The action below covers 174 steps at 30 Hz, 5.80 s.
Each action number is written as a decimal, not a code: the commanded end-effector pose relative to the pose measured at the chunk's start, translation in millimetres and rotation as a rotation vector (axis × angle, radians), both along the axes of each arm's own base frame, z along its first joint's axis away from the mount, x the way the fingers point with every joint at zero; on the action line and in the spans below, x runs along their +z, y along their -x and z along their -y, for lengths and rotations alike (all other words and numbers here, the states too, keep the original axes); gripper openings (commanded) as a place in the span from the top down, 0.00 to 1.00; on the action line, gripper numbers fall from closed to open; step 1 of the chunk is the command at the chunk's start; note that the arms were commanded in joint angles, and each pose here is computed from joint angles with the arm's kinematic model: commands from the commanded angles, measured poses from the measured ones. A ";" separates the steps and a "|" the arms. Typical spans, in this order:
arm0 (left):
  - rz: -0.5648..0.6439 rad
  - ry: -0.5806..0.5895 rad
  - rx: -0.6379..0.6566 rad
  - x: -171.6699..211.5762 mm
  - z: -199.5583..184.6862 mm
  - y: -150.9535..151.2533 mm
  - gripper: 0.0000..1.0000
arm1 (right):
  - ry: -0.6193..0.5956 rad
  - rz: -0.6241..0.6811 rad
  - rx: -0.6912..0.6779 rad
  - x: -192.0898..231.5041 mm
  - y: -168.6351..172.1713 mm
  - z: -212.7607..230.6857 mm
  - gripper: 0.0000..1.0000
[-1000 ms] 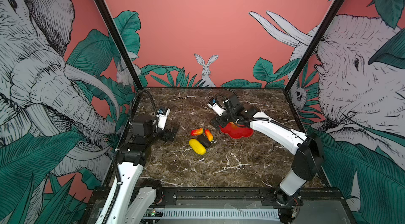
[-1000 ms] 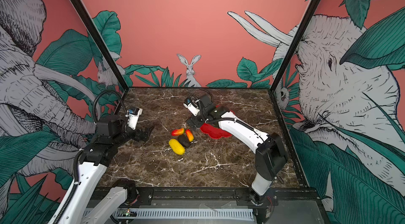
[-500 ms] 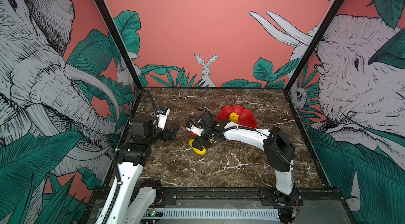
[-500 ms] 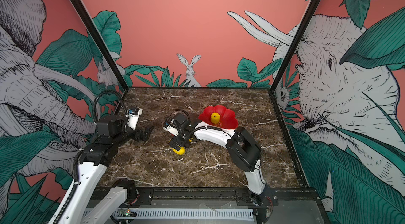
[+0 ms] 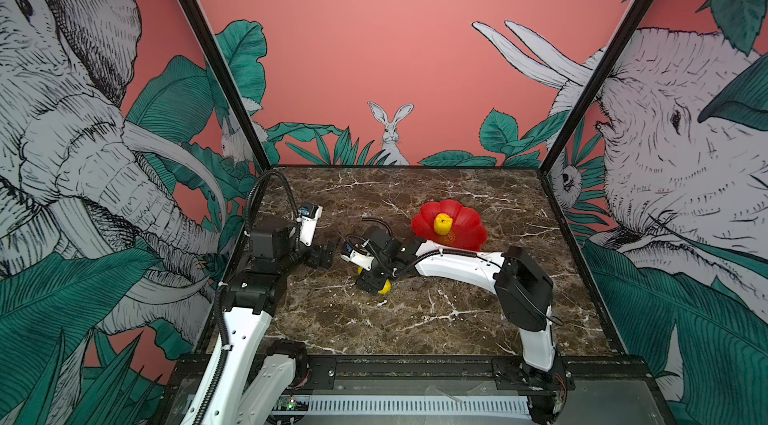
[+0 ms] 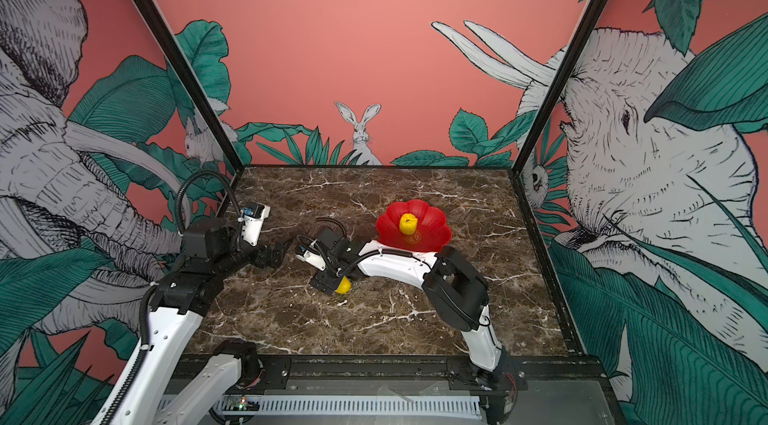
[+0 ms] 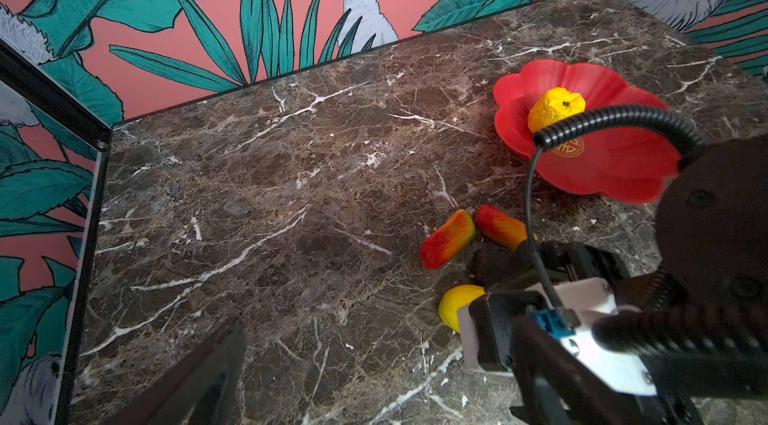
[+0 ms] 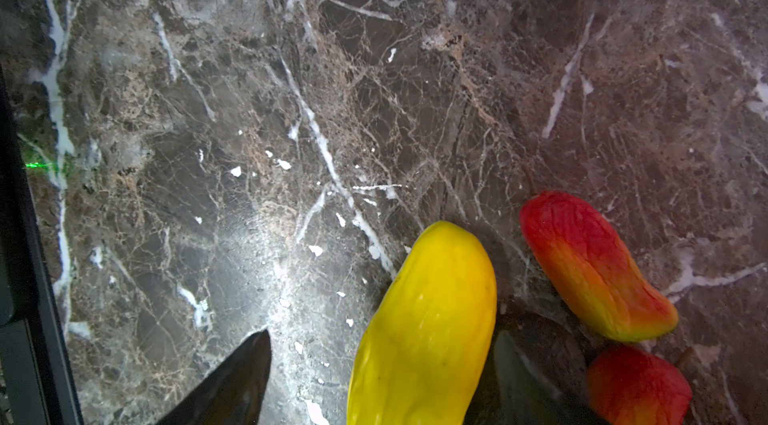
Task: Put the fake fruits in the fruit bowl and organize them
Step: 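Lower the right gripper and grasp the long yellow fruit, then lift the long yellow fruit with the right gripper and lower it into the bowl, then release the yellow fruit and move the right gripper over the dark avocado, then lower the right gripper and close it on the dark green avocado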
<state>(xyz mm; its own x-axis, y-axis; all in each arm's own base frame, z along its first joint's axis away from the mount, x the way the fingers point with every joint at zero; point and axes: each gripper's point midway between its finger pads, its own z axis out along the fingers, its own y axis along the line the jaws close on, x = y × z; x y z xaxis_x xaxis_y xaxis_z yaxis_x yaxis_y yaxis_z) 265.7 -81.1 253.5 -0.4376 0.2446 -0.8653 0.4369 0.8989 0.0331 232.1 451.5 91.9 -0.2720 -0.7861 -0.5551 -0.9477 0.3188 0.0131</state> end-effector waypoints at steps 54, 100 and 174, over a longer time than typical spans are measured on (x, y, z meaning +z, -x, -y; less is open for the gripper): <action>0.013 -0.001 -0.018 2.4 1.4 4.5 0.00 | 0.036 0.214 -0.917 71.7 -162.3 296.3 0.84; 0.001 -0.007 -0.010 -0.7 0.2 3.1 0.00 | -0.028 0.148 -0.797 79.6 -155.8 279.6 0.00; 0.002 0.009 -0.019 0.5 2.7 4.3 0.00 | 0.005 -0.083 -0.185 -41.2 -50.2 44.1 0.76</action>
<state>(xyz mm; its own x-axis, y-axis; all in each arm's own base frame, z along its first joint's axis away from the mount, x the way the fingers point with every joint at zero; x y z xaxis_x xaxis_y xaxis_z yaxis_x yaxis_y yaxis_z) 263.8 -84.3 255.1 -0.4312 0.2416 -0.8693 0.4522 0.8916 0.0235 281.2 402.6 29.8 -0.4885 -0.7266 -0.4832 -0.8544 0.5108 0.0957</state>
